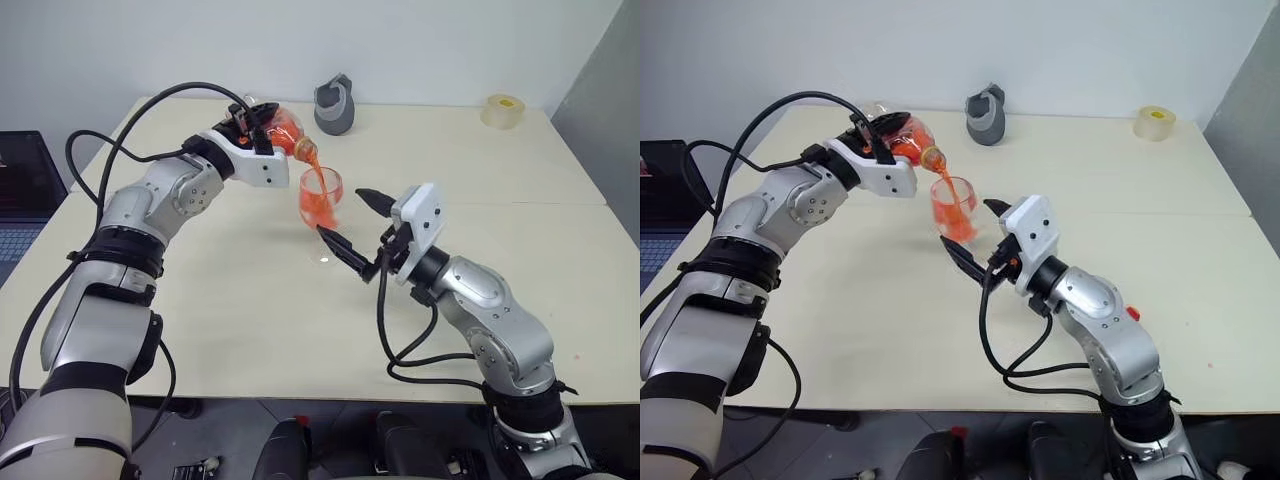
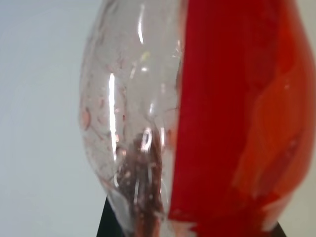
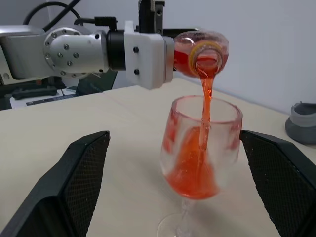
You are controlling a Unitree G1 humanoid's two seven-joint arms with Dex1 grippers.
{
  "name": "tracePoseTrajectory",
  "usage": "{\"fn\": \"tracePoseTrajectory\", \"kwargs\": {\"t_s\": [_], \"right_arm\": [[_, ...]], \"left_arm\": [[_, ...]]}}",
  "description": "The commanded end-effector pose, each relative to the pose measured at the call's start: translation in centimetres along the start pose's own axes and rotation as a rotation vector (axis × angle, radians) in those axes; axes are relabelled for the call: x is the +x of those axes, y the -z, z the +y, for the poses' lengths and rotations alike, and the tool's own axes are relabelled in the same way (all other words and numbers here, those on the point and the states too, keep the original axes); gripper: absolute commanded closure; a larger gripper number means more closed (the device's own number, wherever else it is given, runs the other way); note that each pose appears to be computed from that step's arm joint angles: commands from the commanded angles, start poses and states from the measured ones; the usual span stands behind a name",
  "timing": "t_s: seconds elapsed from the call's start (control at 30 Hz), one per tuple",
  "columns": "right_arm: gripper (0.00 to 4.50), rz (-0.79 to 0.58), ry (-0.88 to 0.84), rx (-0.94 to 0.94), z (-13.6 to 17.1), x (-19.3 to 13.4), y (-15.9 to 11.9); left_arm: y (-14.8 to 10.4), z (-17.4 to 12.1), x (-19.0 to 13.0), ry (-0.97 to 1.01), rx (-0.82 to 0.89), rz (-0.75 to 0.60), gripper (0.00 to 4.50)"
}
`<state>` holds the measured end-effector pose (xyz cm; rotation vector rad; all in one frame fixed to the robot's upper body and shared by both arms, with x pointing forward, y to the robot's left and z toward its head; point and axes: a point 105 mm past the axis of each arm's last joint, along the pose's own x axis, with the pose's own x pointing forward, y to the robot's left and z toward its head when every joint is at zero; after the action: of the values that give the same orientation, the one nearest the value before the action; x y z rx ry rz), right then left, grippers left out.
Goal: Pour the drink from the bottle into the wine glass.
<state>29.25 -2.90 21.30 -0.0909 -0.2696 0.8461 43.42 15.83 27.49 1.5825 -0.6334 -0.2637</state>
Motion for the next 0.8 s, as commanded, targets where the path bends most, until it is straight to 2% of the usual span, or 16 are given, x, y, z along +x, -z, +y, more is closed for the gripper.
{"fn": "tracePoseTrajectory", "kwargs": {"t_s": [0.03,0.27,0.8], "right_arm": [[0.0,-0.078,0.026,-0.015,-0.35,-0.34,-1.21],[0.0,-0.119,0.042,-0.006,-0.43,-0.36,-1.47],[0.0,-0.121,0.031,-0.003,-0.08,-0.22,-1.51]], "left_arm": [[-0.5,3.08,0.46,-0.091,0.037,-0.026,3.73],[-0.4,3.07,0.5,-0.088,0.041,-0.024,3.73],[-0.17,3.09,0.55,-0.084,0.052,-0.018,3.73]]}}
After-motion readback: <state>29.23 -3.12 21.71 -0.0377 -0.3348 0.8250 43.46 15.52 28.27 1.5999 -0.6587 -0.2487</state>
